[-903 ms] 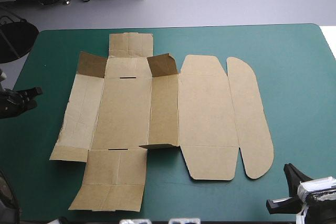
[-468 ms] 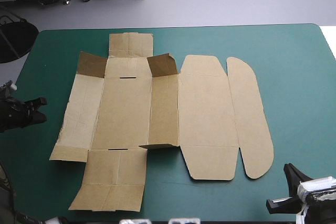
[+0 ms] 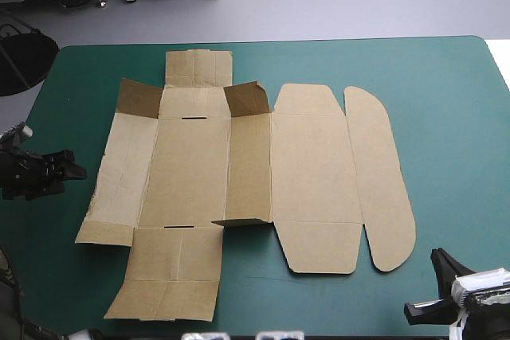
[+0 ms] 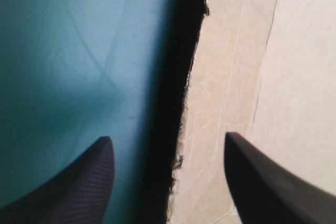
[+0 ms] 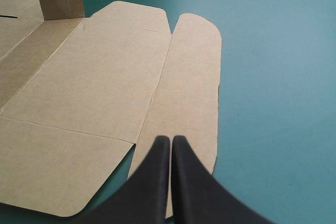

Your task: Fold the box

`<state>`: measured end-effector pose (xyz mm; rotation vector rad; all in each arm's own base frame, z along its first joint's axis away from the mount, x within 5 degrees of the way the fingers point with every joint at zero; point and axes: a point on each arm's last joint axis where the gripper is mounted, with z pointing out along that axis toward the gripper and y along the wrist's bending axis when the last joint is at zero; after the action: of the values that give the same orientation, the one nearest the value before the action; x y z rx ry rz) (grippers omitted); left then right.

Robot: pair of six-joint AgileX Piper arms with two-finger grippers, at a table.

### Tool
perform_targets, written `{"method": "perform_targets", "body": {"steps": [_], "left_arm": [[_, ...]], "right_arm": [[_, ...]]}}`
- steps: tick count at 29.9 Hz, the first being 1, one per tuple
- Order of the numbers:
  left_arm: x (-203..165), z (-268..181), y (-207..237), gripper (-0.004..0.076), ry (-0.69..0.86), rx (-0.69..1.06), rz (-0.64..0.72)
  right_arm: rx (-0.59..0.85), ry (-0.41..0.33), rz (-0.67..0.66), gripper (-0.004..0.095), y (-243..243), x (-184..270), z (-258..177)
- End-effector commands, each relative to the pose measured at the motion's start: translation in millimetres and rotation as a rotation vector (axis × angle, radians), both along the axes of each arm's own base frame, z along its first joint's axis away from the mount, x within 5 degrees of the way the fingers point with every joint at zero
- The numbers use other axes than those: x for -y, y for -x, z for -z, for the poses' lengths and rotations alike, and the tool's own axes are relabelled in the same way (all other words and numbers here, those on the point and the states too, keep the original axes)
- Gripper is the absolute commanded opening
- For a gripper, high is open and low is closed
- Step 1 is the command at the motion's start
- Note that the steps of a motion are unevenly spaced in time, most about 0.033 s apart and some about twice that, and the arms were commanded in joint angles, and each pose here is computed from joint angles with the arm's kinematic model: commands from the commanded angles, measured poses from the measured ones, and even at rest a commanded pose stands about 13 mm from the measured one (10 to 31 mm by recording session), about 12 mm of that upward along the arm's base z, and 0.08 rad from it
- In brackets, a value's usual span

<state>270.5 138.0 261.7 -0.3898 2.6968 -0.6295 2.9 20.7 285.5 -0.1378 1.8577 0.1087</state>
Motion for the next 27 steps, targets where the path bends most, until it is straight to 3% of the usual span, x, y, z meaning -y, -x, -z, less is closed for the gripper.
{"method": "perform_targets", "body": {"steps": [1, 12, 27], "left_arm": [[5, -15, -1, 0.0535, 0.052, 0.033, 0.002], [16, 6, -12, 0.0492, 0.151, -0.037, 0.075], [73, 33, -41, 0.0492, 0.19, -0.113, 0.297]], "right_arm": [[0.126, 0.001, 0.016, 0.0, 7, 0, -14], [0.125, 0.0, 0.017, 0.0, 7, 0, -14], [0.125, -0.002, 0.017, 0.0, 7, 0, -14]]}}
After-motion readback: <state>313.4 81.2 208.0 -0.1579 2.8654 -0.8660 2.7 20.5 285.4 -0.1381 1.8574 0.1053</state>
